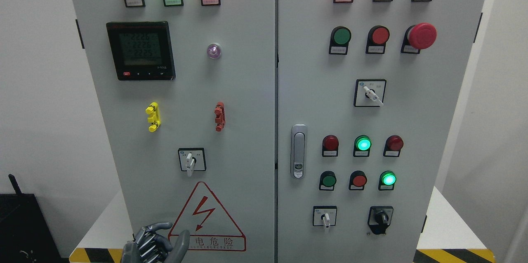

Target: Turn on light switch 1

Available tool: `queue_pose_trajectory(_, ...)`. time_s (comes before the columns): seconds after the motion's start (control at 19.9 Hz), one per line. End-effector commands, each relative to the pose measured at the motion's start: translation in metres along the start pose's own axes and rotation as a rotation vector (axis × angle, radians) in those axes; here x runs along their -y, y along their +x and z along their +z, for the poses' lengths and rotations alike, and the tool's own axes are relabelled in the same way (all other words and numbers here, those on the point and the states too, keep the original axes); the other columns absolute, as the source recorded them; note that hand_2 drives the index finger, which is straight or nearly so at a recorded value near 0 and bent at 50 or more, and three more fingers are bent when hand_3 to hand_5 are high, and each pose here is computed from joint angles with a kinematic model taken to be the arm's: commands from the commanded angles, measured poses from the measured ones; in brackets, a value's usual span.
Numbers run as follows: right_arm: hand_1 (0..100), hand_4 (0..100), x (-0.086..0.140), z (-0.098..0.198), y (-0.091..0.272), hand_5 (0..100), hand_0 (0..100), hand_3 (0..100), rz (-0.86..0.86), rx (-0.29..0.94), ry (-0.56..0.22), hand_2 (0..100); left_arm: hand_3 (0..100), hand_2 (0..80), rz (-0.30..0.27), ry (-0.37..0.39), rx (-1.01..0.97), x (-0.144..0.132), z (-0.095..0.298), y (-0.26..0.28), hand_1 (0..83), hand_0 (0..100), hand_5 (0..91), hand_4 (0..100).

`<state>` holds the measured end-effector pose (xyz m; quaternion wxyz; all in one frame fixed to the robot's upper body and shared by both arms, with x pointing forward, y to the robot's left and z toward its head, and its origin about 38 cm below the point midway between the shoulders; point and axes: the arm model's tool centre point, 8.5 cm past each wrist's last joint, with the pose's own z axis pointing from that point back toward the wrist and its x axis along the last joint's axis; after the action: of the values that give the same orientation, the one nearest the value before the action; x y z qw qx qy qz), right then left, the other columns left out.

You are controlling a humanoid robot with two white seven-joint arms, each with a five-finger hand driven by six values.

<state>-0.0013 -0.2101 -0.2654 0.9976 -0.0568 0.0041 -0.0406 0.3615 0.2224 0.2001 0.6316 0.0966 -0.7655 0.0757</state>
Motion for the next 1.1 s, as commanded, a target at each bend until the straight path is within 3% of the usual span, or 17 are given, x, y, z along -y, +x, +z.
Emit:
queue_pose_trajectory(0.0,0,0,0.0,0.0,0.0,0,31,0,0.0,0.0,-0.001,0,83,45.4,0.037,-0.044,0.034,0.028,-0.004,0.018,69.4,0,87.3,89)
queue_pose_trajectory(1.05,0,0,0.0,0.0,0.0,0,31,0,0.0,0.0,-0.001,0,84,46.1,0.028,0.07,0.063,0.015,-0.041,0.057,70.5,5,87.3,90)
